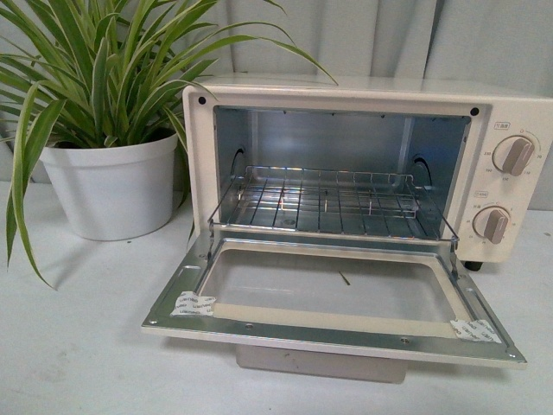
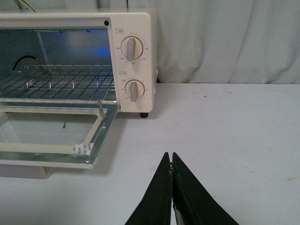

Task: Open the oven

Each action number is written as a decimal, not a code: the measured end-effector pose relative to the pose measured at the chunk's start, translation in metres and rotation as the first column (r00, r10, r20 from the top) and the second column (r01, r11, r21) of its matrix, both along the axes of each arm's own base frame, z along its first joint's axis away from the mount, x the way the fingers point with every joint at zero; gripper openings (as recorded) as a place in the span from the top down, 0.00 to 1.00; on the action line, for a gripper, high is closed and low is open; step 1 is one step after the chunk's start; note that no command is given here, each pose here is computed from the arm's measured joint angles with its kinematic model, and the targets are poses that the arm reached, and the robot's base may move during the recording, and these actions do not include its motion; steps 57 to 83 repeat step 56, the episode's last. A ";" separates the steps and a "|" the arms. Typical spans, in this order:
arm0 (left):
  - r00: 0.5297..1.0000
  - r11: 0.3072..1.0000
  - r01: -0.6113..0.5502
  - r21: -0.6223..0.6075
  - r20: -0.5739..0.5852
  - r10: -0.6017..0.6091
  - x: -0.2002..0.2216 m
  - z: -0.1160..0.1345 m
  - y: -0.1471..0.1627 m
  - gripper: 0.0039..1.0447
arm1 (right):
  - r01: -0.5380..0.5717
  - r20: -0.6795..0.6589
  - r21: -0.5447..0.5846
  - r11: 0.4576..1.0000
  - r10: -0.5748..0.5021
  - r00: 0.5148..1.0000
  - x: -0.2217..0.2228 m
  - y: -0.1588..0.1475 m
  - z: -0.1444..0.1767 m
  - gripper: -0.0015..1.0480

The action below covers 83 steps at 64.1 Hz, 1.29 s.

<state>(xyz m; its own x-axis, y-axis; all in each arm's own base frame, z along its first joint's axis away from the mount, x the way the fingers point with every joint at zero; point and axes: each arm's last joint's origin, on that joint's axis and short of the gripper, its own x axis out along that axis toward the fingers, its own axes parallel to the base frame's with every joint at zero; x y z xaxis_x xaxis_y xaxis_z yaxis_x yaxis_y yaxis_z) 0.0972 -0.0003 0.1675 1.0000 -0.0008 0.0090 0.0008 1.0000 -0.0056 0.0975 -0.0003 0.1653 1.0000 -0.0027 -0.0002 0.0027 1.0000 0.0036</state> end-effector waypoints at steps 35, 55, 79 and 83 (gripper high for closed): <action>1.000 1.000 0.000 0.001 0.000 0.000 0.000 0.000 0.000 0.05 | 0.000 0.000 -0.001 1.000 0.000 1.000 0.000 0.000 0.000 0.07; 1.000 1.000 0.000 0.001 0.000 0.000 0.000 0.000 0.000 0.06 | 0.000 0.000 -0.002 1.000 0.000 1.000 0.000 0.000 0.000 0.09; 1.000 1.000 0.000 0.001 0.000 0.000 0.000 0.000 0.000 0.06 | 0.000 0.000 -0.002 1.000 0.000 1.000 0.000 0.000 0.000 0.09; 1.000 1.000 0.000 0.001 0.000 0.000 0.000 0.000 0.000 0.06 | 0.000 0.000 -0.002 1.000 0.000 1.000 0.000 0.000 0.000 0.09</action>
